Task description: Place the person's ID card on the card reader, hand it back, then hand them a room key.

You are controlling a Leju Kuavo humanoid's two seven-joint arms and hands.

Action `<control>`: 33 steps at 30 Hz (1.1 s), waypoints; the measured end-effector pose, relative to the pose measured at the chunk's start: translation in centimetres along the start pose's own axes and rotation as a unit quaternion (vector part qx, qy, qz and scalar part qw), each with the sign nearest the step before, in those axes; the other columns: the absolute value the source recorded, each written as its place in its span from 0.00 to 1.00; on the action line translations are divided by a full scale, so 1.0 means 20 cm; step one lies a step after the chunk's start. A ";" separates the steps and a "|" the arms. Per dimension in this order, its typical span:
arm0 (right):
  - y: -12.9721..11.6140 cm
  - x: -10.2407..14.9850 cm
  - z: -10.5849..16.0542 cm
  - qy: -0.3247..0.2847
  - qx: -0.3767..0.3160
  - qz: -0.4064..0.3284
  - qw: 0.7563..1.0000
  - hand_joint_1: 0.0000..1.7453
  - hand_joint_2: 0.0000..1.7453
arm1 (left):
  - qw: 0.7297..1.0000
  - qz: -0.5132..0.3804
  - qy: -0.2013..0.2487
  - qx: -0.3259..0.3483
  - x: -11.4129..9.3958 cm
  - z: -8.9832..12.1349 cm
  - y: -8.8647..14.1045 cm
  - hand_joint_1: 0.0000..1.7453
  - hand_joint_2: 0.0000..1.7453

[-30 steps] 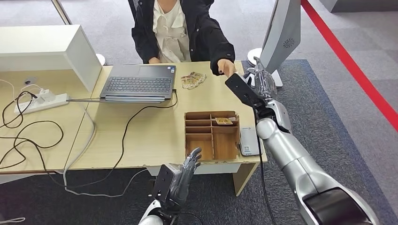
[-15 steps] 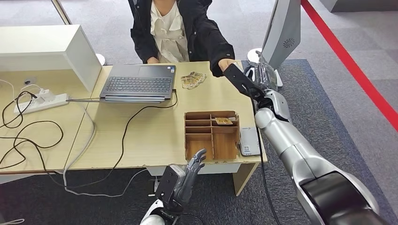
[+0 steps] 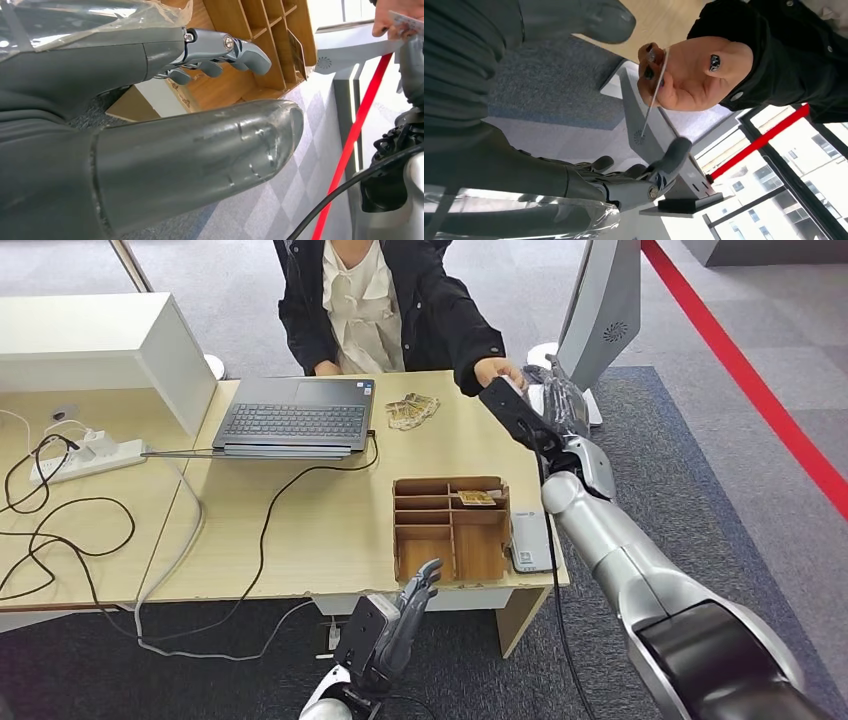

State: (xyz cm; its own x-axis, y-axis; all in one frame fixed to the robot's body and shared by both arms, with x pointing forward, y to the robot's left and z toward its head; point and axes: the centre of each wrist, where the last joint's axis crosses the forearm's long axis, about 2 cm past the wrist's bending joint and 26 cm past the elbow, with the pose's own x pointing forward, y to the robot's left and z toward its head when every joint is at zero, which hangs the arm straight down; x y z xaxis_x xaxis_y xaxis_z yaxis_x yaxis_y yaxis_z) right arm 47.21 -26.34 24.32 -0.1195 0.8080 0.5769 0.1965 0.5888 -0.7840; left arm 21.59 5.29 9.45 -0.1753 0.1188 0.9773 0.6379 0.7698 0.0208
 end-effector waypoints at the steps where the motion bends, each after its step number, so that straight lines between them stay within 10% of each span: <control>1: 0.00 0.00 0.00 -0.002 -0.002 -0.009 1.000 0.00 1.00 | 1.000 -0.001 0.000 0.002 0.00 0.00 0.00 0.00 0.00; 12: 0.02 0.08 0.05 -0.044 -0.020 -0.076 0.996 0.00 1.00 | 1.000 -0.002 0.000 0.020 0.00 0.00 0.01 0.00 0.00; 33: 0.06 0.16 0.60 -0.139 -0.025 -0.164 0.976 0.00 1.00 | 0.996 0.001 0.012 0.088 -0.05 0.08 0.06 0.00 0.00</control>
State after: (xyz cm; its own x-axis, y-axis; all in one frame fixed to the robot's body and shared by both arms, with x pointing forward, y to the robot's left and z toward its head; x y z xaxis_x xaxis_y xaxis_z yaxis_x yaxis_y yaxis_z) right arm 35.42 -22.79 22.45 -0.4428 0.5548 0.7044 0.1494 0.8203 -0.5521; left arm 21.33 7.00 8.26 -0.1560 0.1068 0.9820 0.4963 0.8680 -0.0156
